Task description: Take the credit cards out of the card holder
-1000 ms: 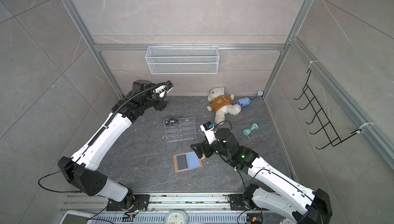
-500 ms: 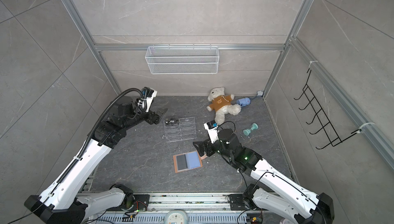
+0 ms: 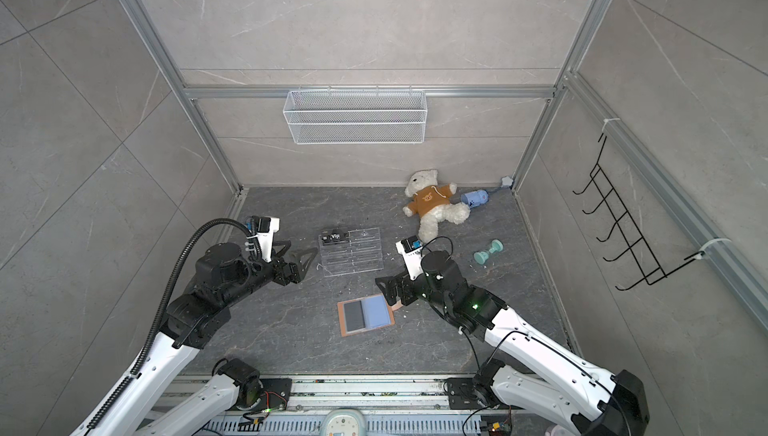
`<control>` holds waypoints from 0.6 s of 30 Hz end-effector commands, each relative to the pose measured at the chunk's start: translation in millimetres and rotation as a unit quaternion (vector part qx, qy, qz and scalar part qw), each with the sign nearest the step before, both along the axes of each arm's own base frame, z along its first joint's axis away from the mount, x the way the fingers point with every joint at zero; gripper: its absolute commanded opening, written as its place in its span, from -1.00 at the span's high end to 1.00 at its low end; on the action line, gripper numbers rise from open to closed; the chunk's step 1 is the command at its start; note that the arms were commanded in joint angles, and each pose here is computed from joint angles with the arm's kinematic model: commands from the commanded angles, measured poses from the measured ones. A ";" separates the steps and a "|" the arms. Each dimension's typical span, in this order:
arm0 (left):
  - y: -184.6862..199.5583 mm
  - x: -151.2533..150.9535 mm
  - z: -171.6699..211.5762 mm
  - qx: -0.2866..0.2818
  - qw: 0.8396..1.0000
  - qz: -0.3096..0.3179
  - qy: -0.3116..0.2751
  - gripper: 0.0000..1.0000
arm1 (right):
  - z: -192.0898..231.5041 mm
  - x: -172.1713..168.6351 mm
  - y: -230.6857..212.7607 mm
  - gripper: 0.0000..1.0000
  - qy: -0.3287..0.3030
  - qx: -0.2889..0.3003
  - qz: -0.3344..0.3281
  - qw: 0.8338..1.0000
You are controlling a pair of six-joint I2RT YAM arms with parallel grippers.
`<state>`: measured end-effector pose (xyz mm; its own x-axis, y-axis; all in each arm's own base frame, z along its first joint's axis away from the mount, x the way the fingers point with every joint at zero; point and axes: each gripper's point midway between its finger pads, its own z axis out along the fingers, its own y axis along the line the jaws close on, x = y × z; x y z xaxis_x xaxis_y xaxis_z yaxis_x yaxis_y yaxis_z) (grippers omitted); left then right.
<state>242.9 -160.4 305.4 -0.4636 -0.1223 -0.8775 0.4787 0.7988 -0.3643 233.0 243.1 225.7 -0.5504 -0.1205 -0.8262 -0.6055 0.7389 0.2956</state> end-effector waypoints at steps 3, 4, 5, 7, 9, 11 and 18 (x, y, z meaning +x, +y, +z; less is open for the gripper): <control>1.1 -5.5 11.0 -0.068 0.998 0.013 0.000 -0.91 | -2.2 -0.7 3.4 -1.00 0.010 0.013 0.002 1.000; 2.5 -5.7 9.0 -0.070 0.997 0.017 0.002 -0.93 | -2.8 -0.6 3.8 -1.00 0.011 0.013 0.002 1.000; 3.7 -5.9 6.2 -0.070 0.997 0.021 0.004 -0.94 | -2.3 -0.5 4.0 -1.00 0.011 0.014 0.002 1.000; 6.3 -5.3 1.4 -0.072 0.997 0.031 0.011 -0.97 | -2.3 -0.9 5.3 -1.00 0.012 0.018 0.004 1.000; 5.9 -5.1 -3.2 -0.079 0.996 0.033 0.022 -0.97 | -2.0 -0.8 6.3 -0.99 0.013 0.020 0.005 1.000; 4.9 -5.0 -10.6 -0.088 0.995 0.037 0.040 -0.98 | -2.6 -0.5 6.9 -0.99 0.016 0.020 0.006 1.000; -0.8 -7.4 -35.3 -0.129 0.987 0.038 0.092 -0.98 | -4.0 -1.1 8.0 -1.00 0.020 0.025 0.007 0.999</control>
